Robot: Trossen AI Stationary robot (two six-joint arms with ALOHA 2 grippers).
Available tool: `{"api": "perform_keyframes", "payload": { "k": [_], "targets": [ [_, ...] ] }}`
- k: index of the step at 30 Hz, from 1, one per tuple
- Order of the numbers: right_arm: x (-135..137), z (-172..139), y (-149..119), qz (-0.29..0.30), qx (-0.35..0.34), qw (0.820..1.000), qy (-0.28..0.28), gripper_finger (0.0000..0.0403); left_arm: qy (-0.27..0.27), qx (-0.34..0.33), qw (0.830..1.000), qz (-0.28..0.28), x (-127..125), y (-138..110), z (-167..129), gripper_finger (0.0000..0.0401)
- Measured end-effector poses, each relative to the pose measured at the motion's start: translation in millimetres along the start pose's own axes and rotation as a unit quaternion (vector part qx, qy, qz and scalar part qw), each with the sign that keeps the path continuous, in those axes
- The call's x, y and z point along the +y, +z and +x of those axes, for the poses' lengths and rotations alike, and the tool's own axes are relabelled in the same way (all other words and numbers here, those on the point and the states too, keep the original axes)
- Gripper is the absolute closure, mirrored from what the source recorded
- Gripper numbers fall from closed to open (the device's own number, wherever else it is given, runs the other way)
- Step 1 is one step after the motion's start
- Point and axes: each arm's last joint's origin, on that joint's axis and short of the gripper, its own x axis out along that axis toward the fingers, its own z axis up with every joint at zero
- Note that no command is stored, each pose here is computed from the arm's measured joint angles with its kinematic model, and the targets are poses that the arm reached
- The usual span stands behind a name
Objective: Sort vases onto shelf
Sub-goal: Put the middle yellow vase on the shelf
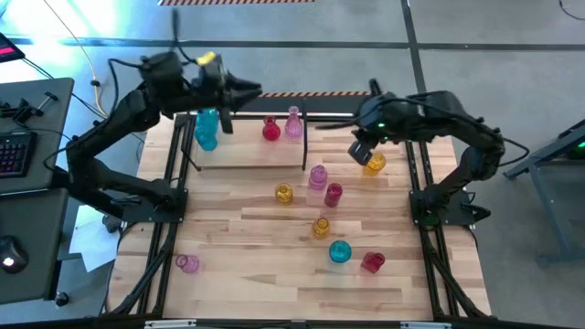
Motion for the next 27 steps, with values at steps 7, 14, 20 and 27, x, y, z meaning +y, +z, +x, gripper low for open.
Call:
{"api": "perform_keyframes", "payload": {
  "k": [7, 14, 20, 27],
  "targets": [
    [11, 54, 3, -0.044, 0.031, 0.995, 0.085, 0.0316, -0.015, -0.074, 0.997, -0.009, -7, 31, -19, 0.0285],
    [32, 108, 26, 0.007, -0.12, 0.966, 0.228, 0.0316, -0.014, -0.086, 0.996, -0.006, -10, 37, -38, 0.0283],
    [33, 135, 31, 0.104, -0.17, 0.931, 0.305, 0.0316, 0.046, -0.055, 0.997, -0.014, -9, 33, -49, 0.0285],
    [48, 136, 2, 0.153, -0.046, 0.965, 0.207, 0.0316, 0.047, 0.019, 0.998, 0.022, -9, 19, -48, 0.0286]
  ]
}}
